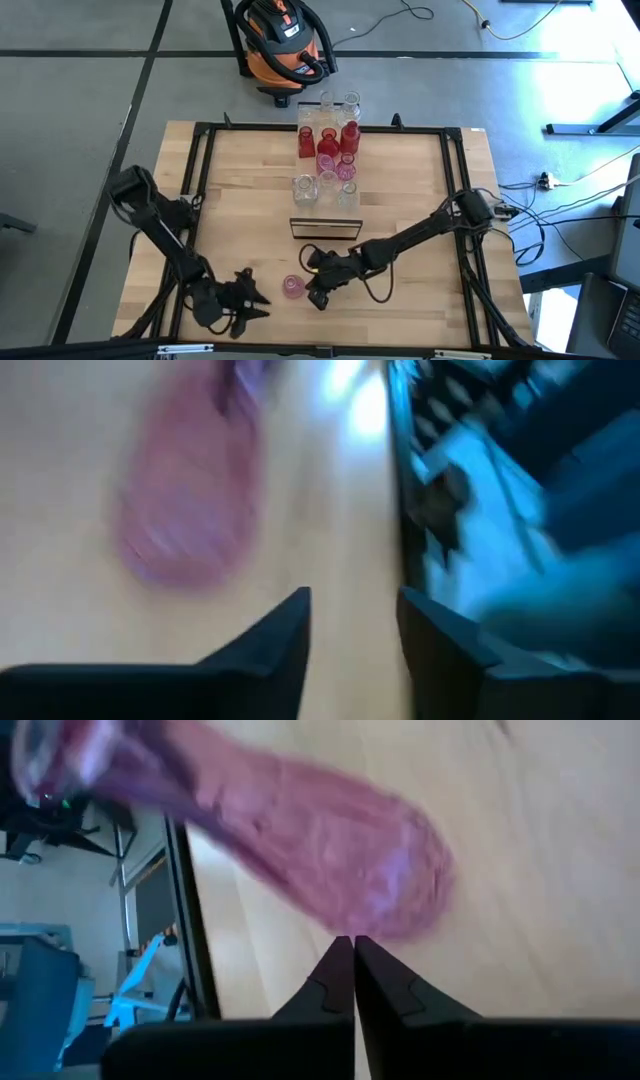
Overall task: Sort vases onto shelf
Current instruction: Put the purple vase on the shelf aligned with the other purple vases
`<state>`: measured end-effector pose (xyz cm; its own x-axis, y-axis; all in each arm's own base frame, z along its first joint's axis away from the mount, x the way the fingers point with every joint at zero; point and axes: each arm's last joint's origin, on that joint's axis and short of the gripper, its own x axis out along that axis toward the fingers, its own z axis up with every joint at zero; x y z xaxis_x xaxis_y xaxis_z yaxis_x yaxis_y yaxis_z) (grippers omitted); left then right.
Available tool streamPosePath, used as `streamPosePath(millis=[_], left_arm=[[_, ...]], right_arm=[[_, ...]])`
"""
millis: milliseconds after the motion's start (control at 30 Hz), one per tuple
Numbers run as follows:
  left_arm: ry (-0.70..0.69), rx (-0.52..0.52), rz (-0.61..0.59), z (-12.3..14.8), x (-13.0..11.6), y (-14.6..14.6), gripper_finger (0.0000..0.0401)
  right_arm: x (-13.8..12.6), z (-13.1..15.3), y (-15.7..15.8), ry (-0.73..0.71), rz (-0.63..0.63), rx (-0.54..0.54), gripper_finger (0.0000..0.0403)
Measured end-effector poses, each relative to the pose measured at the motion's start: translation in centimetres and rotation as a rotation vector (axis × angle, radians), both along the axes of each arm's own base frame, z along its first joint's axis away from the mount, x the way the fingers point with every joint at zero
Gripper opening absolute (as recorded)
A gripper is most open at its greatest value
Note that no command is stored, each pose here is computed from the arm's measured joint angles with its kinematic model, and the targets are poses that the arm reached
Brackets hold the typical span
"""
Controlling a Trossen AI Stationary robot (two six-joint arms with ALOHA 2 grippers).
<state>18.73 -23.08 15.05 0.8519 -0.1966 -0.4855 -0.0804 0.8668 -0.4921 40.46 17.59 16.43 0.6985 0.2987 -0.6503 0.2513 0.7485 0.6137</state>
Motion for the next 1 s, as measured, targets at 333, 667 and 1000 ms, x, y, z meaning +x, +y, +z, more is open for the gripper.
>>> streamPosePath(millis=[333, 667, 1000], left_arm=[[-0.150, 0.282, 0.305, -4.9, 2.6, 1.0, 0.0204], [-0.264, 0.324, 0.325, -4.1, 4.7, 1.6, 0.0229], [-0.345, 0.418, 0.322, -2.7, 6.1, 2.2, 0.0230]], right_arm=[[-3.6, 2.8, 1.3, 0.142, 0.005, -0.065, 0.0000], [-7.3, 4.8, 1.1, 0.309, -0.010, -0.181, 0.0000], [-7.8, 4.6, 1.0, 0.362, -0.019, -0.186, 0.0000]])
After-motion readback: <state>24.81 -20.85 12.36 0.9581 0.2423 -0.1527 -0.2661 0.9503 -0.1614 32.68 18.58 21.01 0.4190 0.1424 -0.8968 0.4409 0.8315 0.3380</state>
